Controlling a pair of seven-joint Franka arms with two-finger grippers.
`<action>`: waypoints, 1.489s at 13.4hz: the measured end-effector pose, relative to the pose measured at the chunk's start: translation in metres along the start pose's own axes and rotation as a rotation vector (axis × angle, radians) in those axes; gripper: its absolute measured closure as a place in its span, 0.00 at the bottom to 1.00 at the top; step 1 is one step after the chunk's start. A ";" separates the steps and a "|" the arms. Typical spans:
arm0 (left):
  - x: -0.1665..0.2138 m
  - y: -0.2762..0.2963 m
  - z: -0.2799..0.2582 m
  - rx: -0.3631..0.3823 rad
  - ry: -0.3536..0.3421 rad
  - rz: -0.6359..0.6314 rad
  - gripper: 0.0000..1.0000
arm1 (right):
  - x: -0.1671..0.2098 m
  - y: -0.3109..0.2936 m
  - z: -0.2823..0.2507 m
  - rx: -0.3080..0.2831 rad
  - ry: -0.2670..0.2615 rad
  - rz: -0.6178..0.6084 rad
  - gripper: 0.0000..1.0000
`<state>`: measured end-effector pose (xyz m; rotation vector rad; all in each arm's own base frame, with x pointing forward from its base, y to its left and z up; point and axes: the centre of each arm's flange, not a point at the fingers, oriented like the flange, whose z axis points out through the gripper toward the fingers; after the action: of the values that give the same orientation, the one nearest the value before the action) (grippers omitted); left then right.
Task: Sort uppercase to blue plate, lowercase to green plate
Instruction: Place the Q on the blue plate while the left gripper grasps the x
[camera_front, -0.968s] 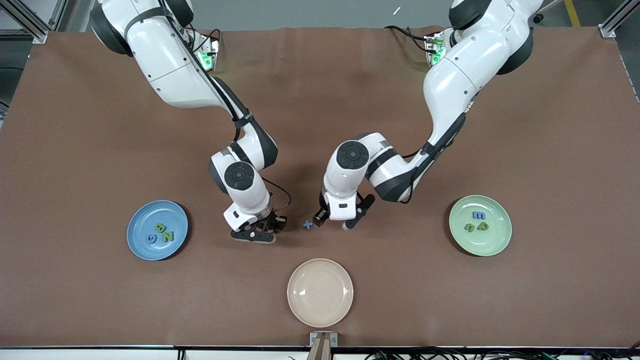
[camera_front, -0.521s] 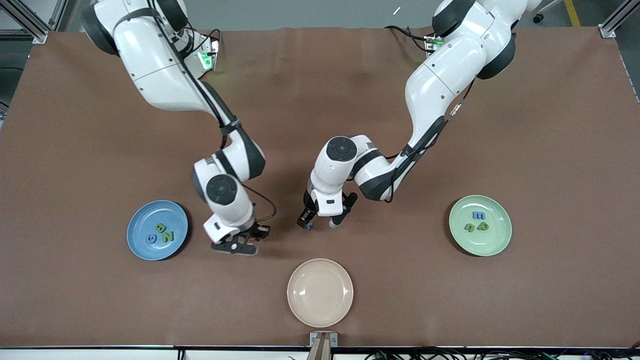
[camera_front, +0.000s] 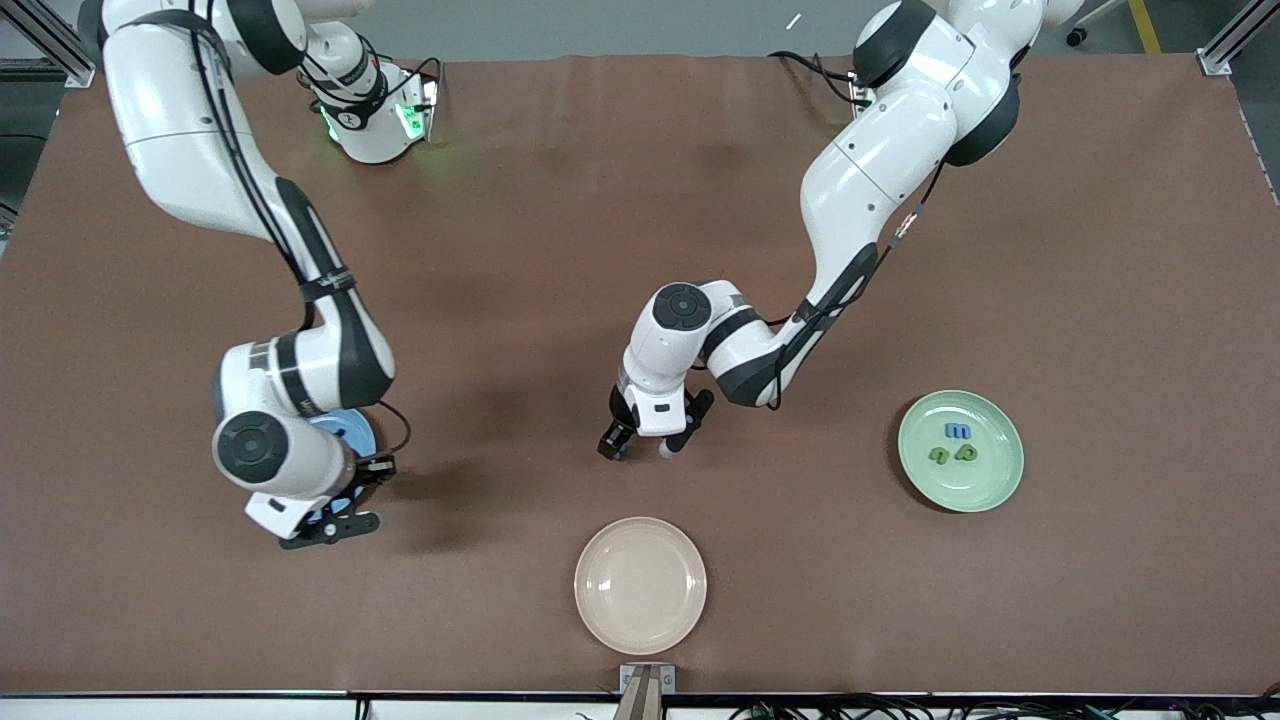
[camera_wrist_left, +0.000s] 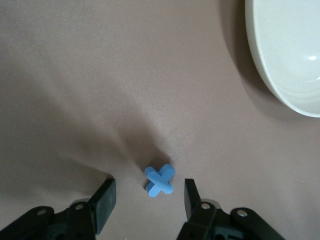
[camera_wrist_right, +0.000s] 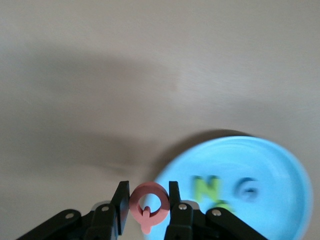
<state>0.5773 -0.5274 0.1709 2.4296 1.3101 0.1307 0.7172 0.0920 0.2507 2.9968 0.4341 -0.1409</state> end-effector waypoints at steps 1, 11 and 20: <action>0.000 0.000 0.000 -0.001 0.001 0.002 0.36 | -0.006 0.026 0.004 0.007 -0.014 -0.052 0.64; 0.002 -0.008 0.022 -0.044 0.005 0.015 0.38 | -0.064 0.113 0.076 0.111 -0.136 -0.223 0.49; 0.003 -0.003 0.021 -0.066 0.009 0.019 0.59 | -0.048 0.121 -0.003 0.064 -0.012 -0.215 0.00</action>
<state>0.5816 -0.5290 0.1501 2.3889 1.2671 0.1875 0.7069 -0.0365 0.2707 3.0014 0.7635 -0.1941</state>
